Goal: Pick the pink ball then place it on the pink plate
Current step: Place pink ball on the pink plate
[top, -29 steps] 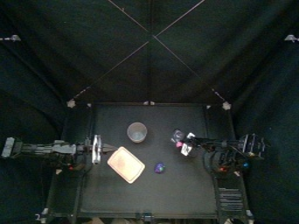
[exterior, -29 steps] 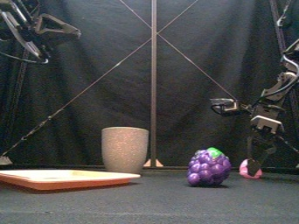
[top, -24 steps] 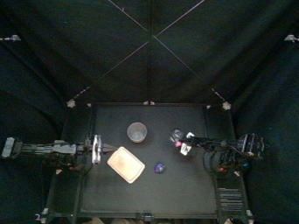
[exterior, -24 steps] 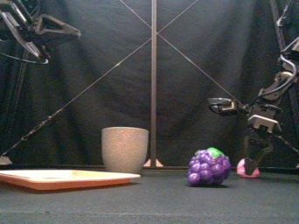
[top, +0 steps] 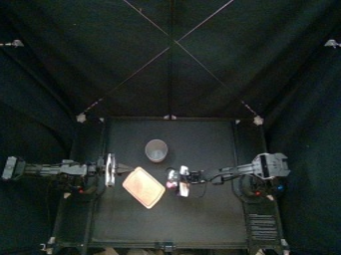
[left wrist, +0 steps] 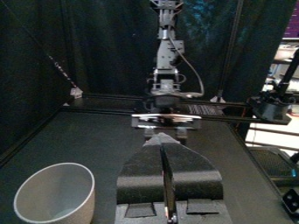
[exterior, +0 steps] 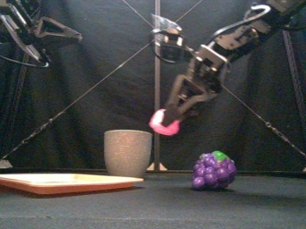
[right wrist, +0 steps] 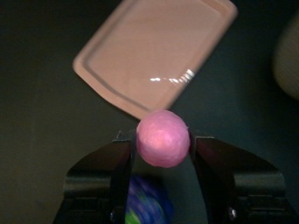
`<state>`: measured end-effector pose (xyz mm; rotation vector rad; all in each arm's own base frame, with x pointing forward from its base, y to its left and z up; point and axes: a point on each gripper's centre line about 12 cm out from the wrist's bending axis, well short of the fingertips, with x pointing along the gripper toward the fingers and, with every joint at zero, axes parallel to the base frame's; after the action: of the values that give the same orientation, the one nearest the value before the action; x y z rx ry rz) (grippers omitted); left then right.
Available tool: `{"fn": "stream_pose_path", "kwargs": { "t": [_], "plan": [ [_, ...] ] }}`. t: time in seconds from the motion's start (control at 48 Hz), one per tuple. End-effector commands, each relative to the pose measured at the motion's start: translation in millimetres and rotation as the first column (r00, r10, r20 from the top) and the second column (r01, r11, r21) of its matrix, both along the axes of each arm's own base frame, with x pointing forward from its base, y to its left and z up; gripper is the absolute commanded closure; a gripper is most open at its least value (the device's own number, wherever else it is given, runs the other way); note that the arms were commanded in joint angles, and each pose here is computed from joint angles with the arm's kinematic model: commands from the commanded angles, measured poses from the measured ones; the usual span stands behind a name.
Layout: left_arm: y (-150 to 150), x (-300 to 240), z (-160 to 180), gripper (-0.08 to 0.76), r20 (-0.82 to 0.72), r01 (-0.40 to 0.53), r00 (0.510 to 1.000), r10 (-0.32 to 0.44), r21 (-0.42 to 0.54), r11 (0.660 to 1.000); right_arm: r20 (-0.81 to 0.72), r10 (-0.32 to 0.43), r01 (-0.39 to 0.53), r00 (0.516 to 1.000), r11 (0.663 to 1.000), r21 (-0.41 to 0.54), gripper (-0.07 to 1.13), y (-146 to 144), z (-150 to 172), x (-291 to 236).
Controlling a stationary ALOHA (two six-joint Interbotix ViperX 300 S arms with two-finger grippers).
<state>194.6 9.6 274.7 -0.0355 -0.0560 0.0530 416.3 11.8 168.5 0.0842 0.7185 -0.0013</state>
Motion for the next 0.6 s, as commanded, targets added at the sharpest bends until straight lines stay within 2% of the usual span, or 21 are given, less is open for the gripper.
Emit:
{"fn": "stream_pose_path", "kwargs": {
  "t": [0.021,0.25,0.5,0.604],
  "plan": [
    [1.1,1.6,4.3,0.624,0.014,-0.005,1.0,0.005,-0.002,1.0,0.049,0.031,-0.031,0.998,1.0,-0.002,0.42,14.1,6.7,46.8],
    [1.0,1.0,2.7,0.626,0.011,-0.005,1.0,0.005,-0.002,1.0,0.03,0.051,-0.05,0.998,0.998,-0.027,0.42,17.5,-20.7,112.4],
    [1.0,0.2,-1.7,0.624,0.0,-0.005,1.0,0.005,-0.004,1.0,0.002,0.021,-0.021,1.0,0.999,-0.041,0.42,-3.5,-35.7,135.4],
    [1.0,-0.4,-4.8,0.624,-0.007,-0.005,1.0,0.005,-0.005,1.0,0.004,0.008,-0.008,1.0,0.999,-0.042,0.35,-11.1,-37.0,137.9]
  ]
}}
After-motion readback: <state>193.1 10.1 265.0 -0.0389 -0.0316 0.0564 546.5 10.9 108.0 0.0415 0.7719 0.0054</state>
